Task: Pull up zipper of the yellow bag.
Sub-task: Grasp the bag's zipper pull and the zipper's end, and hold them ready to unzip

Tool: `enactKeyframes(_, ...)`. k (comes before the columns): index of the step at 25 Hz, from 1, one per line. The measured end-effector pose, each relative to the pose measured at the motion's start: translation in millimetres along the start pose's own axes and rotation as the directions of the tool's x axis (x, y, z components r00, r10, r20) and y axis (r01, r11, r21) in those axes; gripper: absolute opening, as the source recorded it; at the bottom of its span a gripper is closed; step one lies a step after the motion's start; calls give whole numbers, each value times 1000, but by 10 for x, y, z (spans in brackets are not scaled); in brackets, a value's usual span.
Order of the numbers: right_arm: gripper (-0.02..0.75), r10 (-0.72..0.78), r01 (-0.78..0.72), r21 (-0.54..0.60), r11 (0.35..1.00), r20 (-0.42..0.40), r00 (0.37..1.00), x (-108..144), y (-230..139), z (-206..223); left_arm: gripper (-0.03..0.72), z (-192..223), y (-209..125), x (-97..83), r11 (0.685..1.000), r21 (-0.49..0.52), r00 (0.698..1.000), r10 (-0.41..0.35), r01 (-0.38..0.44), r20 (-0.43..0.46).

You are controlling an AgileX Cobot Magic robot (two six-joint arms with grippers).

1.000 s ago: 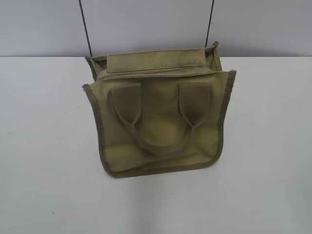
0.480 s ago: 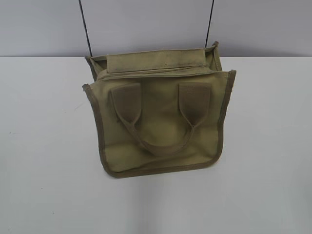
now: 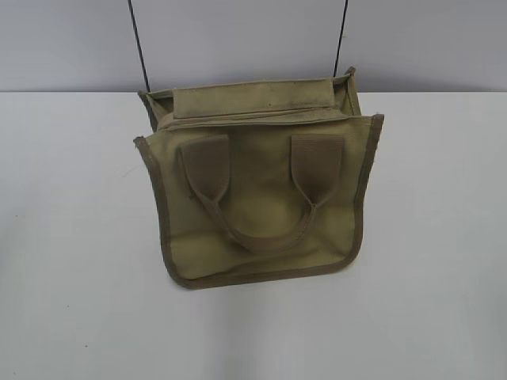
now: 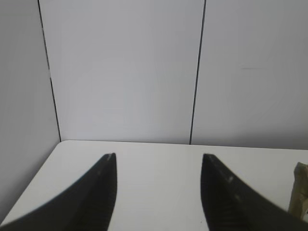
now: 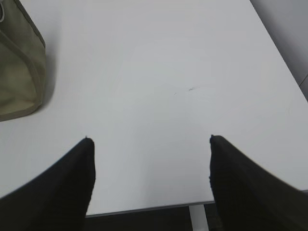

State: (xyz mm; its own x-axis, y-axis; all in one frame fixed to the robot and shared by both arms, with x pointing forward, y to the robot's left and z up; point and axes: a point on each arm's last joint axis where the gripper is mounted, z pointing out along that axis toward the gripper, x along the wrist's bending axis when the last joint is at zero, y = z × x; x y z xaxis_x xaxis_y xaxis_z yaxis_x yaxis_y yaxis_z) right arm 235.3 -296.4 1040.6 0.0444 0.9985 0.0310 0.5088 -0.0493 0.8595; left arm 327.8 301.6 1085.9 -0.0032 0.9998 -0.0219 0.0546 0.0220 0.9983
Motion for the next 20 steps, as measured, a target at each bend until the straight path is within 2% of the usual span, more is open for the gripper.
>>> enactKeyframes(3, 543, 0, 0, 0, 1000, 0, 1000, 0, 0, 0, 421, 307, -208, 13, 1000, 7, 1000, -28, 28, -8)
enactKeyframes(8, 543, 0, 0, 0, 1000, 0, 1000, 0, 0, 0, 421, 781, -590, 3, 991, 132, 1000, -11, 11, -4)
enactKeyframes(12, 543, 0, 0, 0, 1000, 0, 1000, 0, 0, 0, 421, 1075, -859, -181, 976, 205, 992, 50, -73, 115)
enactKeyframes(15, 543, 0, 0, 0, 1000, 0, 1000, 0, 0, 0, 421, 1227, -1079, -384, 965, 224, 970, 83, -136, 231)
enactKeyframes(20, 543, 0, 0, 0, 1000, 0, 1000, 0, 0, 0, 421, 1362, -1305, -625, 970, 170, 928, 105, -176, 358)
